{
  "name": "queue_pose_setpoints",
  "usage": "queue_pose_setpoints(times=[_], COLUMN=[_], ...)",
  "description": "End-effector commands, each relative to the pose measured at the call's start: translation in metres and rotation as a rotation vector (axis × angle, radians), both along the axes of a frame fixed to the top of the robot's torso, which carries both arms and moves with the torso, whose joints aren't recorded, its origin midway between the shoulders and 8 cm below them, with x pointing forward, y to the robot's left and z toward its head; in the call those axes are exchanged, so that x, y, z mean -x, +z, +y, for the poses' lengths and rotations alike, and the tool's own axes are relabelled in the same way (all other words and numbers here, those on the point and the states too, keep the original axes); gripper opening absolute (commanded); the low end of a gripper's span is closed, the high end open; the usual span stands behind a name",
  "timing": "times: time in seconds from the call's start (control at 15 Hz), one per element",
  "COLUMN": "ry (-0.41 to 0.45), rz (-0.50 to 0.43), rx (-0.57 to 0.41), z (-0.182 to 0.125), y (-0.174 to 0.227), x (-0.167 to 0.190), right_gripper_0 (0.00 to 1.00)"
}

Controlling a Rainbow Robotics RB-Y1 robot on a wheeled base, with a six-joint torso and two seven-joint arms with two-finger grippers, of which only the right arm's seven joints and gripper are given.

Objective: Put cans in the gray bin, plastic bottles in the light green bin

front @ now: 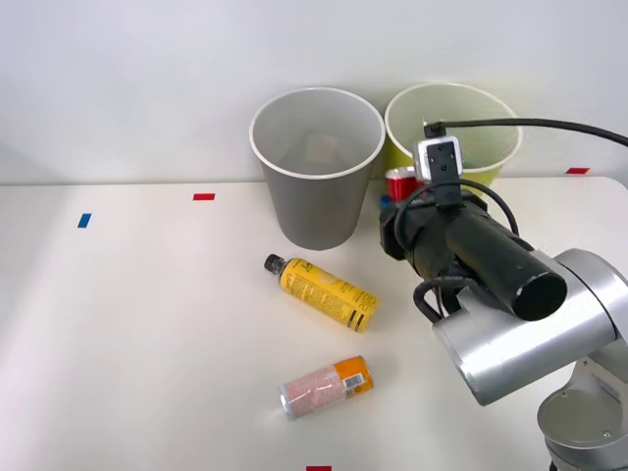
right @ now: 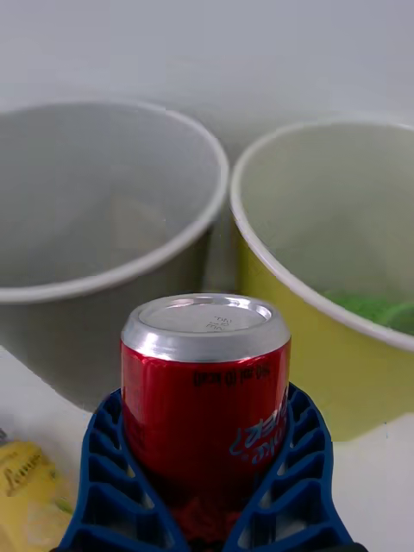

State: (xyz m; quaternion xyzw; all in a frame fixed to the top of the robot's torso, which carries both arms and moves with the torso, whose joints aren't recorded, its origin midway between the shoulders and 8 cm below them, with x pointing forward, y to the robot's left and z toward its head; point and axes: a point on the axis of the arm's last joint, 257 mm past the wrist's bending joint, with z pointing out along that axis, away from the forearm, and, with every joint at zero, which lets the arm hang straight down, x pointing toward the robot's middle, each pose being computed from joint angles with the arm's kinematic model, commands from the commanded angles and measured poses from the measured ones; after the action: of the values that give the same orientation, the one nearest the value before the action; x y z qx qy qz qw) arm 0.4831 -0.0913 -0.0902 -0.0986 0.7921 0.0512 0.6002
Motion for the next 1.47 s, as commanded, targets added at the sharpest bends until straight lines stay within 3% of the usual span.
queue_pose_setpoints(times=[0.07,0.33,0.53,0.67,0.93,1.33,1.4,1.47], ry=[0.045,0.127,0.164,0.165,0.098,0.111,0.111,0.113], rz=[-0.065,-0.148,-0.227,-0.240,-0.231,-0.259,-0.258,-0.264], rx=[-0.071,-0.213,-0.255,-0.244,-0.125,-0.138,-0.145,-0.146], z=[0.025,0.054,0.076,0.098,0.100,0.105,0.106,0.107], y=[0.039,0.091,0.116,0.122,0.120,0.098,0.099,0.100], x=[-0.005,-0.023,-0.054,-0.078,-0.124,-0.150,-0.150,-0.149], right_gripper_0=[0.00,0.00,0.00,0.00,0.00,0.00,0.20,0.66])
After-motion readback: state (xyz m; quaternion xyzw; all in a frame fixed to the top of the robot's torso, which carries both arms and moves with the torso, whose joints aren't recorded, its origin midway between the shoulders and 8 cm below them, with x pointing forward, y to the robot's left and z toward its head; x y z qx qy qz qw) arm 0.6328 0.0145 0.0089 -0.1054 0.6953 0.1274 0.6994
